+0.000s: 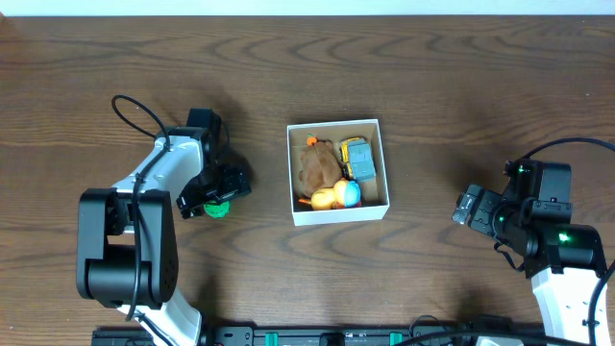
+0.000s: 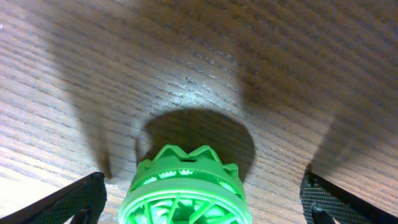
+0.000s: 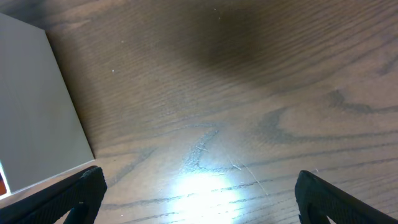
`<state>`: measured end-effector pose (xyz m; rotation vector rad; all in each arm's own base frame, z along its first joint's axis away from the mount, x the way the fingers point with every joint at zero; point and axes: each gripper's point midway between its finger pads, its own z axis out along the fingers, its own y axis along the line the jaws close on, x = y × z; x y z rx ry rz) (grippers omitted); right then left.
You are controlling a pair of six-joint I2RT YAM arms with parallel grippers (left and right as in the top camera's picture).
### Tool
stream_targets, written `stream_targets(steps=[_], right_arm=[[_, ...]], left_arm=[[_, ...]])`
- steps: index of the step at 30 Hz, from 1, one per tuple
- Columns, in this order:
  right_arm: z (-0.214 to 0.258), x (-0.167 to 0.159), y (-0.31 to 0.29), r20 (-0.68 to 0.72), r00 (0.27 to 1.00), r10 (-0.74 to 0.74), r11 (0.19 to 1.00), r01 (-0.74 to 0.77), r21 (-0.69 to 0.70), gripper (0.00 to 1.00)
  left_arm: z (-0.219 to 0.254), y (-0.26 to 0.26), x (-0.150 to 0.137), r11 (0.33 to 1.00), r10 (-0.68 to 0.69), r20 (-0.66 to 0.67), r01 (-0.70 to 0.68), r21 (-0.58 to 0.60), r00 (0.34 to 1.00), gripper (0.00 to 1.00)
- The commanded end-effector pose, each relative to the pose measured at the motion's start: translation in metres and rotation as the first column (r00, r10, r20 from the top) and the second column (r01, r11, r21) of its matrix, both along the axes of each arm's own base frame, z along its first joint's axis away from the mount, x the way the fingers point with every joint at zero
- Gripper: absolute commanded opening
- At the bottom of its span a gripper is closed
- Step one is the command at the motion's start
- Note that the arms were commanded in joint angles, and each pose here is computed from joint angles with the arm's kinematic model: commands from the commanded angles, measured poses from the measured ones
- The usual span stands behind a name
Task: Pack container
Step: 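Grasp the green lid with the left gripper and lift it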
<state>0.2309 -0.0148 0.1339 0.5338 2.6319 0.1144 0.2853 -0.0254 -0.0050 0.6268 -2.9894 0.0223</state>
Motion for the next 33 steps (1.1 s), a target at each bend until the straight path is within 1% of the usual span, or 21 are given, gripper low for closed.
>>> stream_targets(steps=[1, 2, 5, 7, 12, 18, 23, 26, 30, 33], right_arm=[[-0.0013, -0.001, -0.0001, -0.004, 1.0, 0.012, 1.0, -0.012, -0.003, 0.98], [-0.0013, -0.001, -0.0001, -0.004, 1.0, 0.012, 1.0, -0.012, -0.003, 0.98], [-0.0013, -0.0009, -0.0001, -0.004, 1.0, 0.012, 1.0, -0.012, -0.003, 0.98], [-0.0013, -0.0009, -0.0001, -0.004, 1.0, 0.012, 1.0, -0.012, -0.003, 0.98], [-0.0013, -0.0009, -0.0001, -0.004, 1.0, 0.012, 1.0, -0.012, -0.003, 0.98], [-0.0013, -0.0009, -0.0001, -0.004, 1.0, 0.012, 1.0, -0.012, -0.003, 0.98], [-0.0013, -0.0009, -0.0001, -0.004, 1.0, 0.012, 1.0, -0.012, -0.003, 0.98], [-0.0013, -0.0009, -0.0001, -0.004, 1.0, 0.012, 1.0, -0.012, -0.003, 0.98], [-0.0013, -0.0009, -0.0001, -0.004, 1.0, 0.012, 1.0, -0.012, -0.003, 0.98], [-0.0013, -0.0009, -0.0001, -0.004, 1.0, 0.012, 1.0, -0.012, -0.003, 0.98]], left_arm=[[-0.0063, 0.0035, -0.01, 1.0, -0.009, -0.033, 0.01, 0.01, 0.999, 0.97], [-0.0062, 0.0035, -0.0106, 1.0, -0.009, -0.035, 0.01, 0.01, 0.999, 0.96], [-0.0062, 0.0036, -0.011, 1.0, -0.009, -0.037, 0.01, 0.011, 0.999, 0.85], [-0.0061, 0.0035, -0.0109, 1.0, -0.009, -0.036, 0.01, 0.01, 0.999, 0.81], [-0.0061, 0.0036, -0.0114, 1.0, -0.009, -0.039, 0.01, 0.011, 0.999, 0.77], [-0.006, 0.0036, -0.0114, 1.0, -0.009, -0.039, 0.01, 0.011, 0.999, 0.65], [-0.006, 0.0036, -0.0115, 1.0, -0.009, -0.039, 0.01, 0.011, 0.999, 0.61], [-0.006, 0.0036, -0.0114, 1.0, -0.009, -0.039, 0.01, 0.011, 0.999, 0.56], [-0.0059, 0.0036, -0.0114, 1.0, -0.009, -0.039, 0.01, 0.011, 0.999, 0.53], [-0.0059, 0.0036, -0.0113, 1.0, -0.009, -0.038, 0.01, 0.011, 0.999, 0.48]])
